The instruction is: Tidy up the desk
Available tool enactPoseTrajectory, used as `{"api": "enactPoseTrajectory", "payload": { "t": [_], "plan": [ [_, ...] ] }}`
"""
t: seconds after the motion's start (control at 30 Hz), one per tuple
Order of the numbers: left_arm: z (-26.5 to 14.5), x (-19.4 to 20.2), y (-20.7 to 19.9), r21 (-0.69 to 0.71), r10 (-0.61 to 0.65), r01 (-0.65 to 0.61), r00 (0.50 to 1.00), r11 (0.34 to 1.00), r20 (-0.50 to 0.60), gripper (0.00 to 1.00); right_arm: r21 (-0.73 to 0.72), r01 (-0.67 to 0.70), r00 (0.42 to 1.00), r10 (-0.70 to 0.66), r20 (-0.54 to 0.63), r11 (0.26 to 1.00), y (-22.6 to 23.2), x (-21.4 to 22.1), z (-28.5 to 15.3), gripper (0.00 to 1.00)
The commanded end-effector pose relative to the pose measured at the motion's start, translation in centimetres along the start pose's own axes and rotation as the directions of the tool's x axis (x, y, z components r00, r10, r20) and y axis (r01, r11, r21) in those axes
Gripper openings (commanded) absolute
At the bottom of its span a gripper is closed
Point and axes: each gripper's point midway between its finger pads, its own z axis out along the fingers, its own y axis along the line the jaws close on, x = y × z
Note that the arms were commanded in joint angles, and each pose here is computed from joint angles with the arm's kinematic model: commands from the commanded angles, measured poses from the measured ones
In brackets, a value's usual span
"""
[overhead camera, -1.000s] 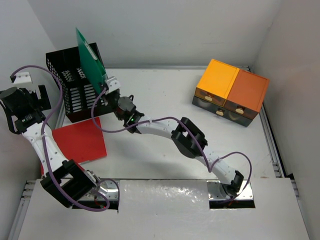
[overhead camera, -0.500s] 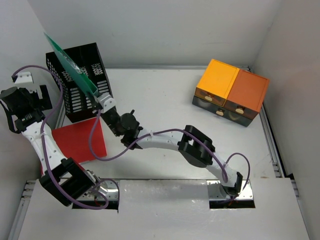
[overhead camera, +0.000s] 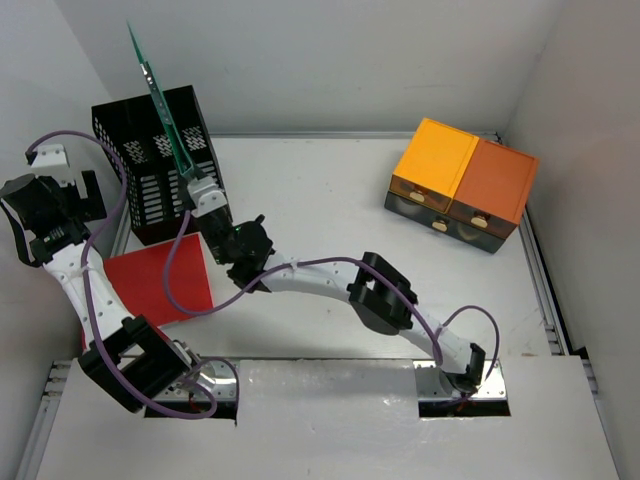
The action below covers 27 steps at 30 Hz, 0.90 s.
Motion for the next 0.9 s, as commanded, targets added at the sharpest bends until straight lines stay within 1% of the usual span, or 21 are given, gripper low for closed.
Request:
{"api": "enactPoseTrajectory", "payload": {
  "t": [0.0, 0.17, 0.2, 0.33, 0.5, 0.63, 0.7, 0.73, 0.8, 0.83, 0.87],
  "plan": [
    [-0.8, -2.3, 0.3, -0.003, 0.009, -0.008, 0.998, 1.000, 0.070, 0.97, -0.005, -0.020, 1.000, 0.020, 0.011, 1.000, 0.4, -0.6, 0.9, 0.00],
    [-0.8, -2.3, 0.0, 0.013, 0.011, -0.012, 0.997, 1.000, 0.071, 0.97, 0.008, 0.010, 1.000, -0.010, -0.021, 1.000, 0.0, 1.7, 1.0, 0.00],
    [-0.9, -2.5, 0.0, 0.015, 0.013, -0.014, 0.997, 1.000, 0.075, 0.97, -0.004, 0.017, 0.999, -0.017, -0.044, 1.000, 0.3, 3.1, 0.7, 0.00],
    [-0.9, -2.6, -0.4, 0.032, 0.002, -0.005, 0.997, 0.999, 0.079, 0.97, 0.006, 0.012, 0.997, -0.011, -0.082, 1.000, 0.1, 5.2, 1.3, 0.00],
    [-0.4, -1.7, -0.6, 0.039, -0.007, 0.005, 0.998, 0.999, 0.060, 0.97, 0.031, 0.007, 0.996, -0.004, -0.084, 1.000, -0.6, 5.8, 1.0, 0.00],
    [0.0, -1.7, -0.6, 0.042, -0.011, 0.009, 0.998, 0.999, 0.055, 0.97, 0.014, -0.018, 0.998, 0.019, -0.055, 1.000, -0.8, 4.2, 1.1, 0.00],
    [0.0, -1.8, -0.5, 0.043, -0.012, 0.010, 0.998, 0.999, 0.054, 0.97, 0.023, -0.039, 0.999, 0.039, -0.019, 0.999, -1.4, 2.1, 1.5, 0.00],
    [0.1, -1.8, -0.5, 0.044, -0.014, 0.012, 0.999, 0.999, 0.052, 0.97, 0.019, -0.032, 0.999, 0.033, -0.026, 0.999, -1.5, 2.3, 0.9, 0.00],
    [0.1, -1.9, -0.5, 0.045, -0.012, 0.010, 0.999, 0.999, 0.053, 0.97, 0.037, -0.063, 0.998, 0.062, 0.031, 0.997, -2.2, -0.8, 1.0, 0.00],
    [0.1, -2.0, -0.4, 0.044, -0.013, 0.011, 0.998, 0.999, 0.056, 0.97, 0.030, -0.056, 0.998, 0.056, 0.030, 0.998, -2.2, -0.8, 0.4, 0.00],
    [0.1, -2.1, -0.5, 0.047, -0.011, 0.009, 0.998, 0.999, 0.056, 0.97, 0.032, -0.070, 0.996, 0.068, 0.064, 0.997, -2.2, -2.2, 0.2, 0.00]
  ]
}}
